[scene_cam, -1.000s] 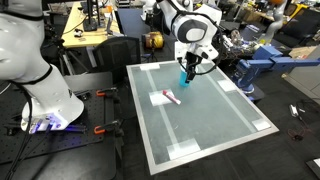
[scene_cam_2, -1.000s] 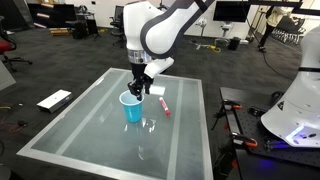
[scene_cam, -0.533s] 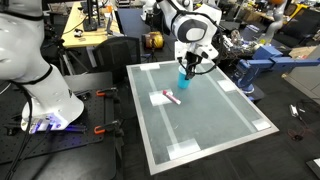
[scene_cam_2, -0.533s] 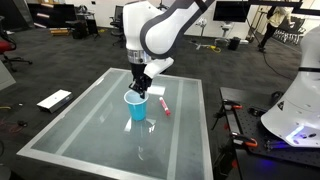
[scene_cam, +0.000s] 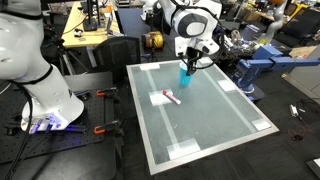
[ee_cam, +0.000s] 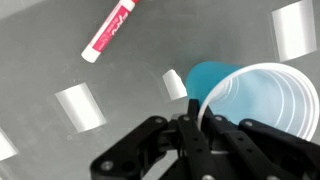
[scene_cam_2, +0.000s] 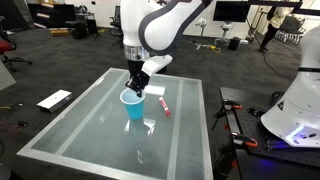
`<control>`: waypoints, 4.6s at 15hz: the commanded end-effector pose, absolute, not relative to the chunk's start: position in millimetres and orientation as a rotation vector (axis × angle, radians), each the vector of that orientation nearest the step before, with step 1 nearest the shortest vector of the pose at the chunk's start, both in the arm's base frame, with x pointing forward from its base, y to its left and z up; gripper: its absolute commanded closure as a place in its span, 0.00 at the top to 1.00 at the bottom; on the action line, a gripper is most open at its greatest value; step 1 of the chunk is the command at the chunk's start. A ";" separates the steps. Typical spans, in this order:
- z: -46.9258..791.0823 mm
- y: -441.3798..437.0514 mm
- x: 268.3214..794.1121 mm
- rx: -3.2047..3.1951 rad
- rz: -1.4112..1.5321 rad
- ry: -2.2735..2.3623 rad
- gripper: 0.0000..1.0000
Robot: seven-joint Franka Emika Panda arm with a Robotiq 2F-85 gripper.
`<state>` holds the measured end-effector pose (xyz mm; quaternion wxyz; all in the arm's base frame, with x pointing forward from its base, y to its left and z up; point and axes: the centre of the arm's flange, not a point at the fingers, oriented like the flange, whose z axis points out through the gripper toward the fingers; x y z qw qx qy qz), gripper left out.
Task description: Move the cup to the left
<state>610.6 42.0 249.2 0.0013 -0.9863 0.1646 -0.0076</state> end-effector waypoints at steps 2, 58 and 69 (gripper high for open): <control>298.9 68.0 613.6 -3.090 -0.127 0.463 0.01; 245.6 166.7 775.4 -3.074 -0.105 -0.253 0.50; 295.7 169.3 749.3 -3.060 -0.173 -0.219 1.00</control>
